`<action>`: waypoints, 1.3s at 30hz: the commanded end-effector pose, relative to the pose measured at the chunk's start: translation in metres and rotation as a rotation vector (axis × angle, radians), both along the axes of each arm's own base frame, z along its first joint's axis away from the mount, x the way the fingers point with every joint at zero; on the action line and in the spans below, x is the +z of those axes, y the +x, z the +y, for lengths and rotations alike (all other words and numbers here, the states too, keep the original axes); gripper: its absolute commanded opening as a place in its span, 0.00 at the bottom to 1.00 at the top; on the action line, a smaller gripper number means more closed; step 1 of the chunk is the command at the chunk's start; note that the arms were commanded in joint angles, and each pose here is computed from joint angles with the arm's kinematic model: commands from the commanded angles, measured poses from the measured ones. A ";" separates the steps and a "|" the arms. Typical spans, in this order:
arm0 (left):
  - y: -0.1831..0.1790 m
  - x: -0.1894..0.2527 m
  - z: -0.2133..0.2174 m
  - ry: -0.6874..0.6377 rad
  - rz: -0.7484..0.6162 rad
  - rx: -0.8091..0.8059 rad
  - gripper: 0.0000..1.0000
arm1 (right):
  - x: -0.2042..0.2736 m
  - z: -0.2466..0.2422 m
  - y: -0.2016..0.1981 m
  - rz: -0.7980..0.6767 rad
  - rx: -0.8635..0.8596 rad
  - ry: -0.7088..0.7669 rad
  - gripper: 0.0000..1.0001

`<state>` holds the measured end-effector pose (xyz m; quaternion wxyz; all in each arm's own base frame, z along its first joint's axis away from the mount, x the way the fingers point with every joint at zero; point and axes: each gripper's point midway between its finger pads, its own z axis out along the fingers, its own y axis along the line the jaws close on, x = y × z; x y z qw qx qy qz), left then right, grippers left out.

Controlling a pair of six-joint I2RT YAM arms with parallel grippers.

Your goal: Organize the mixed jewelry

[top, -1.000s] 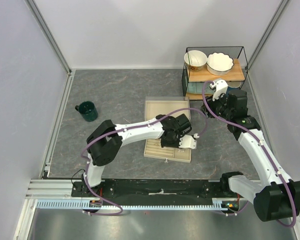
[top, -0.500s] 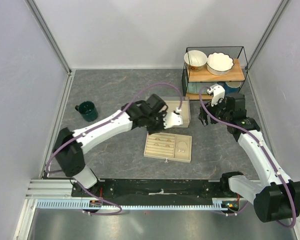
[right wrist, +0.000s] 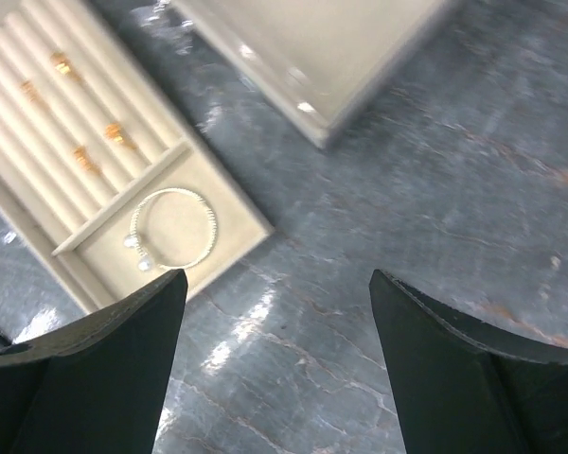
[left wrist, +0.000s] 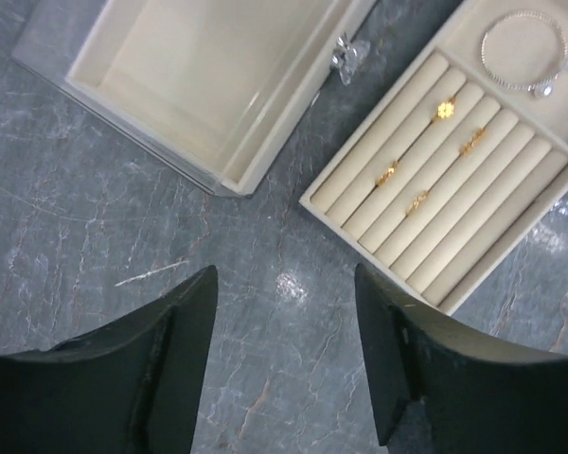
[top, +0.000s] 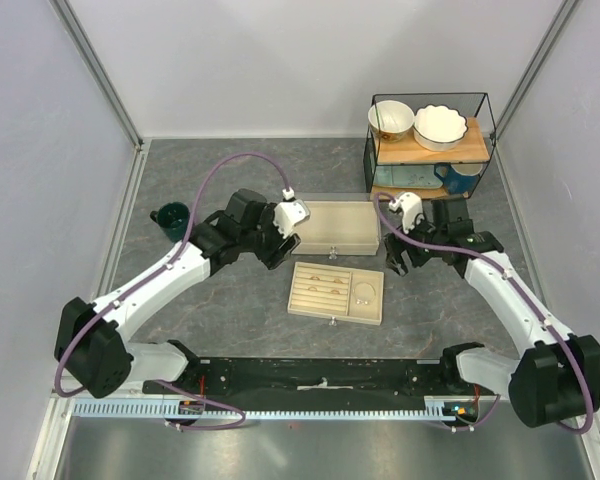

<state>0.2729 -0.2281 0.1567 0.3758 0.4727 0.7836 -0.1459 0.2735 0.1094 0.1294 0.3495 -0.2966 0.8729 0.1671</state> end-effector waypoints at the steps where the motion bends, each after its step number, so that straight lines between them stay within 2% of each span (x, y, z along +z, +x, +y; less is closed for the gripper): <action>1: 0.015 0.035 -0.008 -0.179 -0.074 0.083 0.69 | -0.001 0.024 -0.025 -0.069 0.251 -0.055 0.86; 5: 0.026 0.030 0.005 -0.172 -0.060 0.128 0.70 | 0.001 0.051 -0.059 -0.091 0.492 -0.117 0.86; 10: 0.046 0.029 0.020 -0.173 -0.042 0.210 0.71 | -0.003 0.075 -0.089 -0.036 0.666 -0.147 0.84; 13: 0.060 0.034 0.033 -0.180 -0.049 0.286 0.71 | -0.012 0.083 -0.099 -0.042 0.713 -0.194 0.83; 23: 0.098 0.048 0.074 -0.239 -0.043 0.460 0.71 | -0.050 0.111 -0.118 -0.041 0.780 -0.294 0.78; 39: 0.111 0.054 0.084 -0.295 -0.031 0.465 0.70 | -0.084 0.124 -0.110 -0.046 0.751 -0.391 0.70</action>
